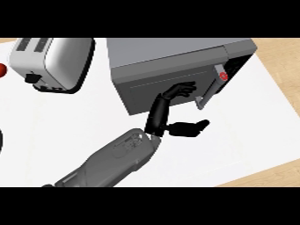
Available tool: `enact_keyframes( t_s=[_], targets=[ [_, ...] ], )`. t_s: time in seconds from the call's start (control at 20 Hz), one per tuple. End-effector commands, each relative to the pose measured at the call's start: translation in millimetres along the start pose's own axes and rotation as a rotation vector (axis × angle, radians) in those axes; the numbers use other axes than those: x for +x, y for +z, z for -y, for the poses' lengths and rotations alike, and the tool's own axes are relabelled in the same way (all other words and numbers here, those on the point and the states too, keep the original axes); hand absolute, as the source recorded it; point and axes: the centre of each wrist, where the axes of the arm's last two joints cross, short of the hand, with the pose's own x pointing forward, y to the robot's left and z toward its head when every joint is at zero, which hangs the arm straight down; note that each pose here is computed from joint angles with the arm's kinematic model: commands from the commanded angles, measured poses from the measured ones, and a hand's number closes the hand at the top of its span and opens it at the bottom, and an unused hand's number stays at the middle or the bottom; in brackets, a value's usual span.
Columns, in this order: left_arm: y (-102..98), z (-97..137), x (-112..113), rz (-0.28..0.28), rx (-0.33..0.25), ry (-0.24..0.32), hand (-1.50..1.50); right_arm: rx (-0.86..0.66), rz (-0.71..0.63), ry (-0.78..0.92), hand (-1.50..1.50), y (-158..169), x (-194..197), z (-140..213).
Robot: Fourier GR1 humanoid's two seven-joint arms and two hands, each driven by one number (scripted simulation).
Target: Pick up the milk, place it into the microwave and close the microwave
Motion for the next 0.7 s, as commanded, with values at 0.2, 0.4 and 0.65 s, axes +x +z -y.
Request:
enact_keyframes(
  t_s=[0.2,0.4,0.65],
  targets=[
    [-19.9,-2.5,17.9,0.010,0.132,0.066,-1.50,0.011,0.053,0.270,1.50,-27.7,24.3,31.3],
    [-23.0,-4.9,17.6,-0.014,0.169,0.092,-1.50,0.015,0.059,0.293,1.50,-31.0,24.1,36.7],
    [-21.1,-4.1,13.5,-0.002,0.178,0.080,-1.50,0.021,0.076,0.312,1.50,-41.2,26.6,41.7]
  ],
)
